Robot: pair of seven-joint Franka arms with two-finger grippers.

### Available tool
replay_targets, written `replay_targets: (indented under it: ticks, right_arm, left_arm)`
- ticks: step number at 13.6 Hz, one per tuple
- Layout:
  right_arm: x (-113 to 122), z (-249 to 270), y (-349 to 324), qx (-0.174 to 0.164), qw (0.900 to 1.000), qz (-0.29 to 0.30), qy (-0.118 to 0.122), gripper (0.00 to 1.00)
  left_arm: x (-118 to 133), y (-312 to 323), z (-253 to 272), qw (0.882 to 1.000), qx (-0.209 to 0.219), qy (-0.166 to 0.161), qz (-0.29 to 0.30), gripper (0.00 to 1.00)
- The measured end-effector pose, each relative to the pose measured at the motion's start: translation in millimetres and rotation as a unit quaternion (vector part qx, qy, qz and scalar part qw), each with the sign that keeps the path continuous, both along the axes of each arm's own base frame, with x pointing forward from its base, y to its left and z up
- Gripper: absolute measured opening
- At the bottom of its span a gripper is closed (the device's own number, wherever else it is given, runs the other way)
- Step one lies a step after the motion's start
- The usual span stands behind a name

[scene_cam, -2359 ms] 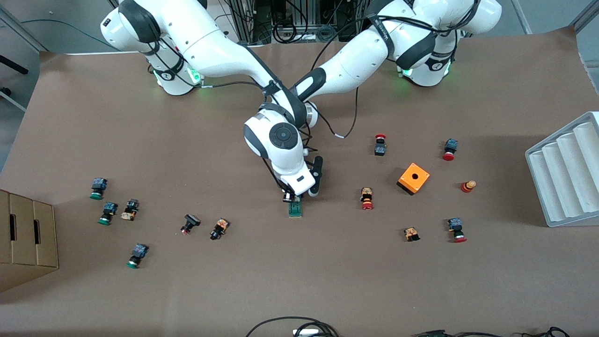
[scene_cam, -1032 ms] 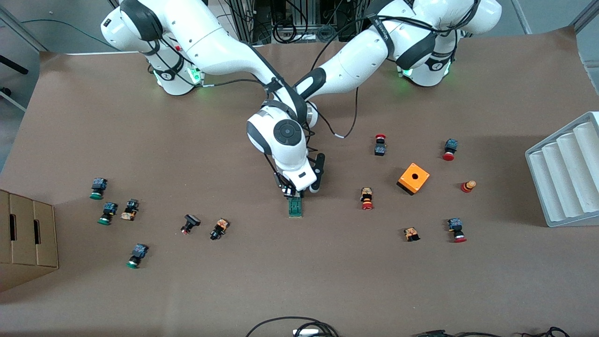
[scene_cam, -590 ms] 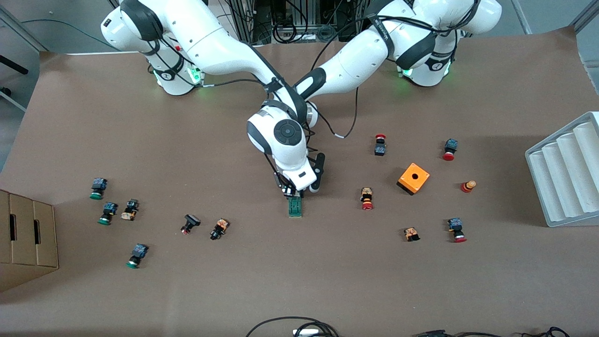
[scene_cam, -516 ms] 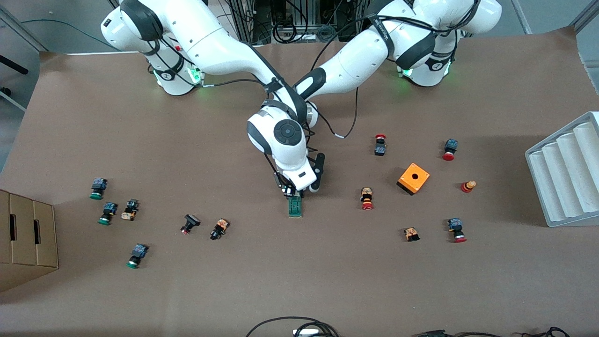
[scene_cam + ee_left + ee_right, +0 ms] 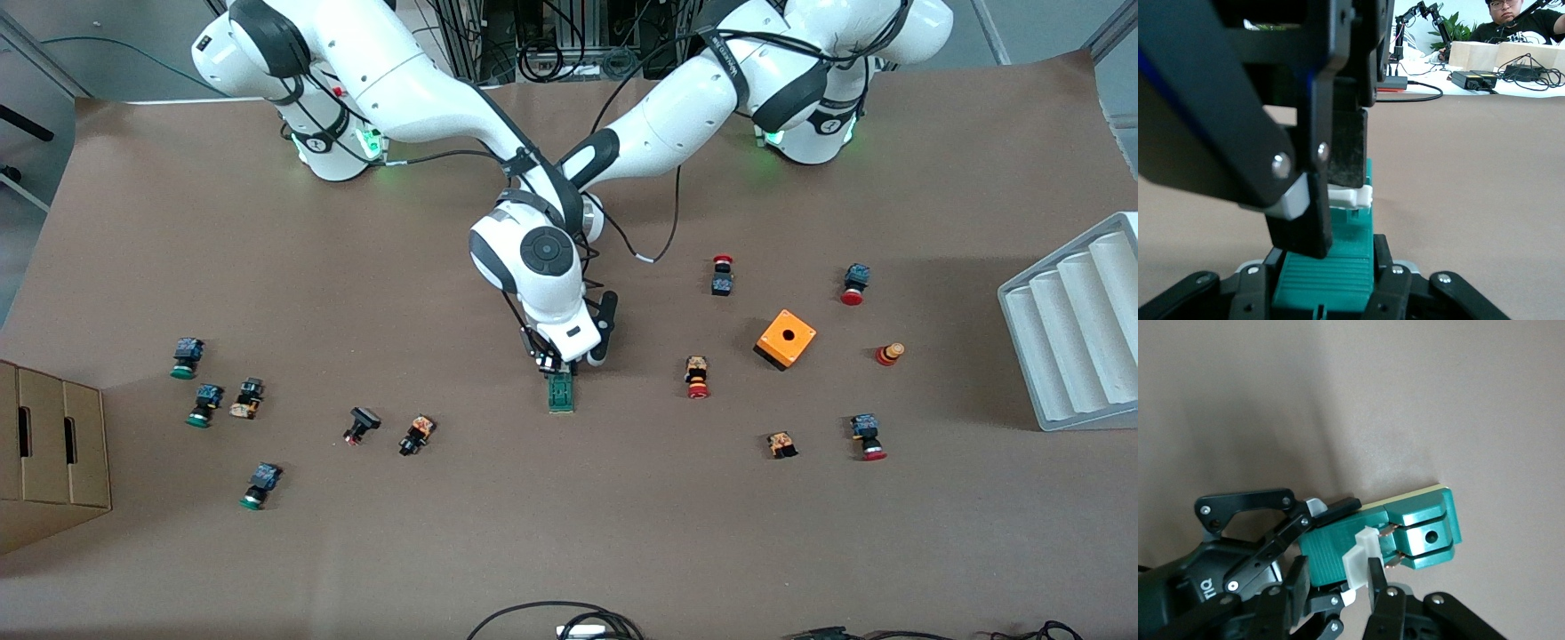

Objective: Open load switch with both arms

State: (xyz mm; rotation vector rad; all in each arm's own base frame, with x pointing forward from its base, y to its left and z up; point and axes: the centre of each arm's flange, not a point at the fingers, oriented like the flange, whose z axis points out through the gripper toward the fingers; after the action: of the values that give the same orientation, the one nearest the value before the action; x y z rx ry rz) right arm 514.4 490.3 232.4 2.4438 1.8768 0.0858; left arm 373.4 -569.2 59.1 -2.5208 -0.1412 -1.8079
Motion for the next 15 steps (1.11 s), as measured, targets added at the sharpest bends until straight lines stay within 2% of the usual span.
replay_targets:
  ticks: [15]
  right_arm:
    - [-3.1,-9.2,-0.6,0.003,1.000,-0.001,-0.003,0.44]
  left_arm:
    - [-0.1,0.1,-0.1,1.000,0.000,0.000,0.000,0.54]
